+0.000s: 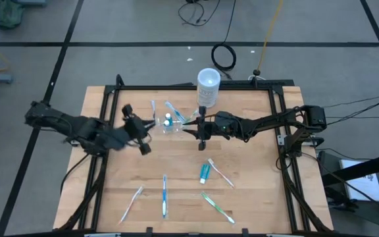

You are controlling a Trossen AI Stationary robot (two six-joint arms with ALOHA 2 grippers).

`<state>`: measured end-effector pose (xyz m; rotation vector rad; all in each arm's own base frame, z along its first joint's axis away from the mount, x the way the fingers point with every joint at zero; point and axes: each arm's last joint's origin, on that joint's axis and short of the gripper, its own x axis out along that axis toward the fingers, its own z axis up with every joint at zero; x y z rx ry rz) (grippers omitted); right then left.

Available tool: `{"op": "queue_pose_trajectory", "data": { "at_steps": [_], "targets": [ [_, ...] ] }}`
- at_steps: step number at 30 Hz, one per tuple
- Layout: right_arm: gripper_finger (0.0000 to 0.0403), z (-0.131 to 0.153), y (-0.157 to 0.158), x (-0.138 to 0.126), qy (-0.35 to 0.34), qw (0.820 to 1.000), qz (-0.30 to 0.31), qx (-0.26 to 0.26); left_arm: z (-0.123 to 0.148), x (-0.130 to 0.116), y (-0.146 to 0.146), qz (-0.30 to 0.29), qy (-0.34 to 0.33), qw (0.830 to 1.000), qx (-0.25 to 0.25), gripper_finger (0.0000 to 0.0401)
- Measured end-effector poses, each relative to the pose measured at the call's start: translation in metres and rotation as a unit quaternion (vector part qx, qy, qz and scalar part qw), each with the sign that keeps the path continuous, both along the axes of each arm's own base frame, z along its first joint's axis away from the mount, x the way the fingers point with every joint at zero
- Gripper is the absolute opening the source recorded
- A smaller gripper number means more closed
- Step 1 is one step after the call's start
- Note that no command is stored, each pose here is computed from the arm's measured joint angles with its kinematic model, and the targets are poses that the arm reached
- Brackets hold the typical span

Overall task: Pick & Place toothbrushing station
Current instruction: Put the top left orange toothbrush into the transparent organizer

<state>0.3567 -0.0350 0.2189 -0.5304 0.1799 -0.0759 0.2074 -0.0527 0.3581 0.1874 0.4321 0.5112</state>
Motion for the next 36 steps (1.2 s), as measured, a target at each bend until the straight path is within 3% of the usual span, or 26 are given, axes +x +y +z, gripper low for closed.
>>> {"op": "queue_pose_trajectory", "data": {
  "at_steps": [3,8,13,19,23,29,36],
  "targets": [
    [0.0100,0.000,0.000,0.000,0.000,1.000,0.000,-0.001,-0.005,-0.003,0.011,-0.016,-0.043,0.999,0.022,0.0013],
    [0.0100,0.000,0.000,0.000,0.000,1.000,0.000,0.001,-0.039,-0.012,0.034,-0.052,-0.118,0.991,0.020,0.0009],
    [0.0100,0.001,0.000,0.000,-0.004,1.000,0.000,0.000,-0.076,-0.016,0.059,-0.039,-0.166,0.985,0.031,0.0011],
    [0.0100,0.001,0.000,0.000,-0.008,1.000,0.000,0.000,-0.117,-0.023,0.077,0.000,-0.155,0.988,0.022,0.0005],
    [0.0100,0.001,0.000,0.000,-0.008,1.000,0.000,0.000,-0.127,-0.028,0.080,0.010,-0.184,0.983,0.027,0.0011],
    [0.0100,0.001,0.000,0.000,-0.007,1.000,0.000,-0.001,-0.152,-0.029,0.086,0.033,-0.143,0.989,0.014,0.0005],
    [0.0100,0.002,0.000,0.000,-0.008,1.000,0.000,0.000,-0.160,-0.027,0.092,0.053,-0.149,0.987,-0.025,0.0033]
  ]
}}
